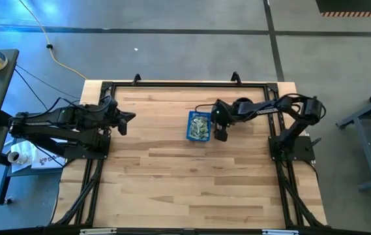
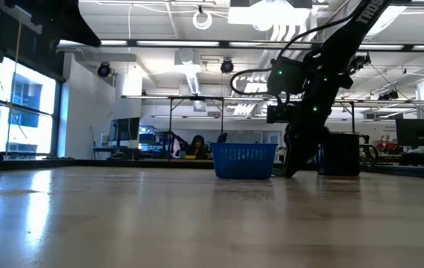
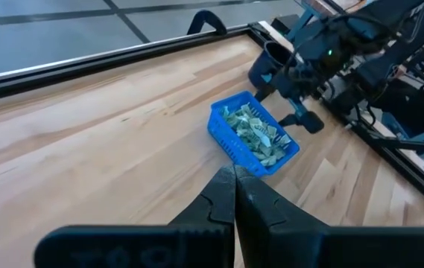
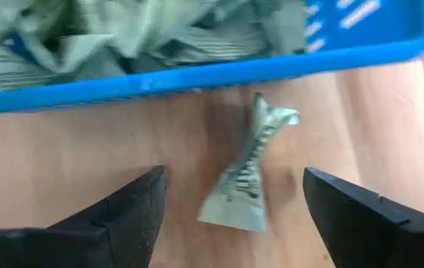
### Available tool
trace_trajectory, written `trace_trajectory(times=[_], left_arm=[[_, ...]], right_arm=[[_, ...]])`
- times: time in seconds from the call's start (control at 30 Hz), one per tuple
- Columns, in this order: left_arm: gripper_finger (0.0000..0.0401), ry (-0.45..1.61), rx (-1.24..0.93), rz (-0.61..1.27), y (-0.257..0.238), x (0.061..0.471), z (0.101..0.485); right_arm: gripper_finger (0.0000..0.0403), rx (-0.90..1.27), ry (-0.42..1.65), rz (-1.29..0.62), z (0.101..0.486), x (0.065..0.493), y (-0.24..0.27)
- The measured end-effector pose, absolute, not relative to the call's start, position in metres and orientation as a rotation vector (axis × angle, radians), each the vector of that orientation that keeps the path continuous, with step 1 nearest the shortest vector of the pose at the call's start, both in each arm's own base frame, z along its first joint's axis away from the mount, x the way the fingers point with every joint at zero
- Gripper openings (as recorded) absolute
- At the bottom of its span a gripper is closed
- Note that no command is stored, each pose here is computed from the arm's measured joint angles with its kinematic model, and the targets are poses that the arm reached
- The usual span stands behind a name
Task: Pick and place Stevia / Truvia into bins
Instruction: Put the stevia packet into the basket
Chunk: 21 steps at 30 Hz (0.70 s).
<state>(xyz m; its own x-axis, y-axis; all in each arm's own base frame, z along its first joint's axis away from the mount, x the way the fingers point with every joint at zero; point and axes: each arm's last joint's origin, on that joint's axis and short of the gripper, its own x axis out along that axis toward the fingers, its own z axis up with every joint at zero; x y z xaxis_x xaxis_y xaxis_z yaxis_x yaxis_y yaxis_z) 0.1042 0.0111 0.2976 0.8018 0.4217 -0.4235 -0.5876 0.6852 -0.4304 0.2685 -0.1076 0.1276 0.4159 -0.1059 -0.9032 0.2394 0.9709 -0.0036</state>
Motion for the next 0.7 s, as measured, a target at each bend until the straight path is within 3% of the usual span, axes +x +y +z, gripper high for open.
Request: trace_trajectory(times=[0.13,0.7], left_arm=[[0.004,0.315,-0.583,0.579,0.011,0.104,0.296],[0.004,0.312,-0.593,0.582,0.011,0.104,0.296]], right_arm=[[0.0269,0.149,1.121,-0.237,0.128,0.266,-0.114],[0.0041,0.189,1.151,-0.202,0.117,0.266,-0.116]])
